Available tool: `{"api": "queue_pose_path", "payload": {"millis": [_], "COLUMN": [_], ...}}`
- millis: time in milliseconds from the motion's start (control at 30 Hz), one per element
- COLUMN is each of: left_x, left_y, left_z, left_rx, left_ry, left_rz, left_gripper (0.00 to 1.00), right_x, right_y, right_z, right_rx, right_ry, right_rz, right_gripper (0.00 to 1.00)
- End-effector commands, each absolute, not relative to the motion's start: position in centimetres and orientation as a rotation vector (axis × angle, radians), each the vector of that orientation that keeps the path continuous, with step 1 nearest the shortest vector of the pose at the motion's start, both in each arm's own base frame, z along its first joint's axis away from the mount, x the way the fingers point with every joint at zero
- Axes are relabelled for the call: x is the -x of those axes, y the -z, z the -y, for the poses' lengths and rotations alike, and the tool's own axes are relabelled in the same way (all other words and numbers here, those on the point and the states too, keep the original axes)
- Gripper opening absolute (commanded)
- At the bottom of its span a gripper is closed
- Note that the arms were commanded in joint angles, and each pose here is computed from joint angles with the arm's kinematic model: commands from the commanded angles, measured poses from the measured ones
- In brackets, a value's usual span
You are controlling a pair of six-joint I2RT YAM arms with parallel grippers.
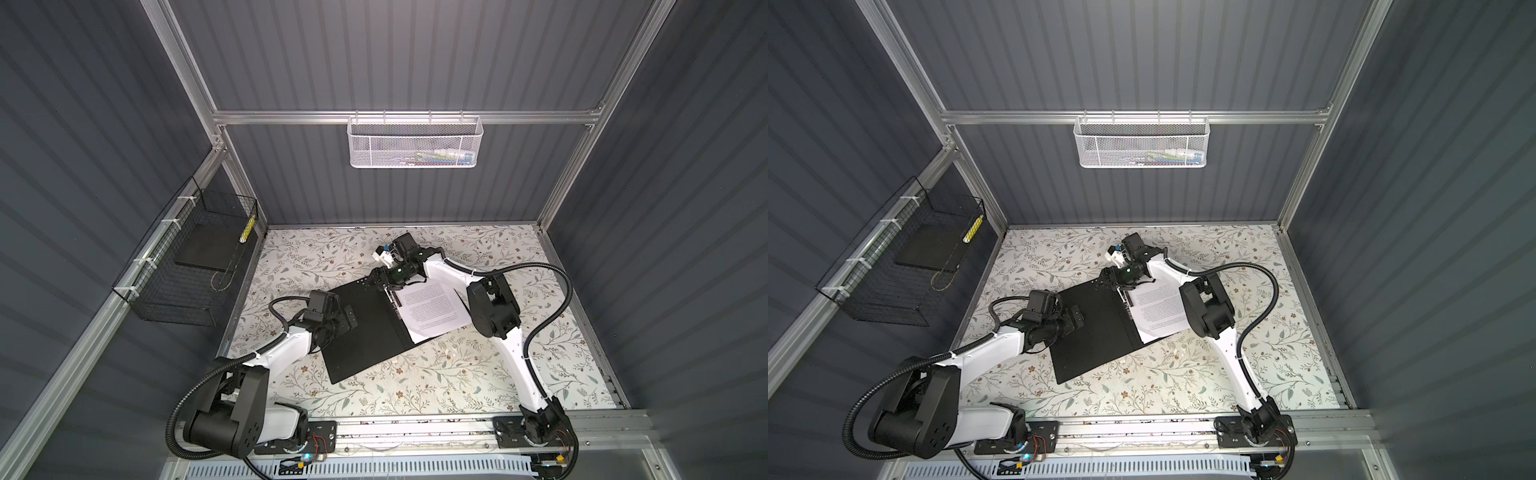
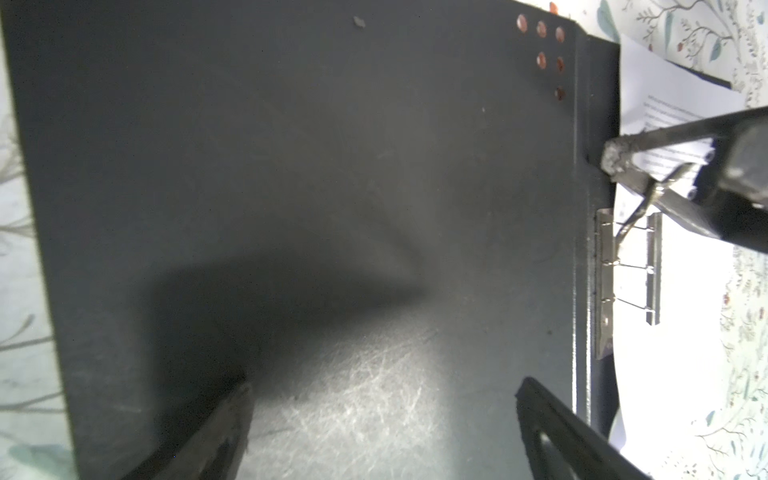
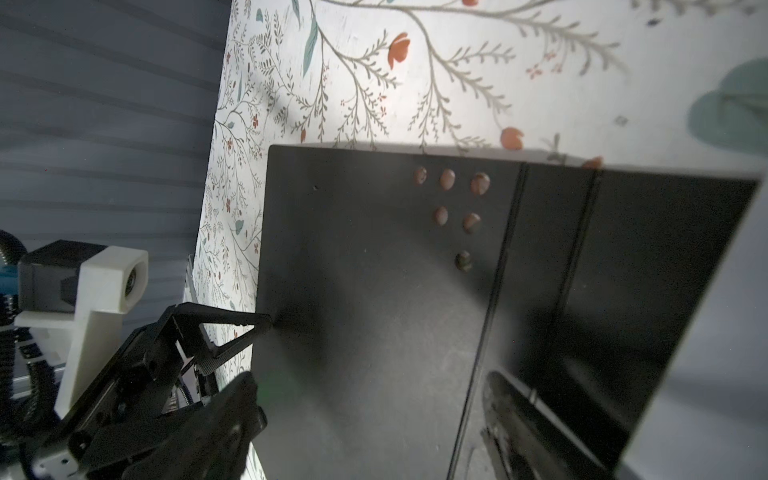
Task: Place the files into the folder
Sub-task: 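Grasp the raised metal clip lever with the right gripper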
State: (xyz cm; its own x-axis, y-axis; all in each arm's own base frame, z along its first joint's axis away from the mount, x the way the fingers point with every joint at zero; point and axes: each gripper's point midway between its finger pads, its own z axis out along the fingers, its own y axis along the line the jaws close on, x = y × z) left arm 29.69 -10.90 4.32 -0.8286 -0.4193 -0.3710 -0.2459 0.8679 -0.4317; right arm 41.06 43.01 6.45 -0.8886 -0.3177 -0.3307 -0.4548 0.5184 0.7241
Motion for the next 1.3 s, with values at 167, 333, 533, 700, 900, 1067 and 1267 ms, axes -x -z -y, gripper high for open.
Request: {"api": "queue_pose_path", "payload": {"millis": [167, 333, 533, 700, 900, 1067, 1267], "left_x": [-28.1, -28.0, -28.0, -28.1, -28.2, -28.3, -27.7], "left_y": [-3.2, -3.4, -3.4, -3.6, -3.7, -3.3, -2.6], "left_z": [10.0, 9.9, 10.0, 10.1, 10.0, 10.6, 10.6], "left_rx": [0.490, 0.487, 0.481, 0.478, 0.469, 0.475, 0.494], "left_ry": [0.446, 0.444, 0.443, 0.452, 0.448, 0.491, 0.495], "left_rz": [-2.645, -2.646, -2.647, -2.642, -2.635, -2.638, -2.659], "left_gripper": [1.00, 1.00, 1.00, 1.00, 1.00, 1.00, 1.00], "right_x": [-39.0, -37.9, -36.3, -35.9, -34.4, -33.4, -34.2], "right_y": [-11.0, -11.8, -12.6, -13.1, -12.4, -10.4, -9.8], "right_z": [-42.6, -41.4, -39.7, -36.9, -34.3, -34.4, -35.4], "right_rx": [0.747, 0.750, 0.711, 0.559, 0.343, 0.193, 0.145], "right_ry": [-1.370, -1.341, -1.349, -1.321, -1.354, -1.451, -1.534], "right_rz": [-2.521, -2.546, -2.579, -2.647, -2.732, -2.767, -2.745], "right_gripper": [0.85, 0.85, 0.75, 0.76, 0.69, 0.61, 0.53]}}
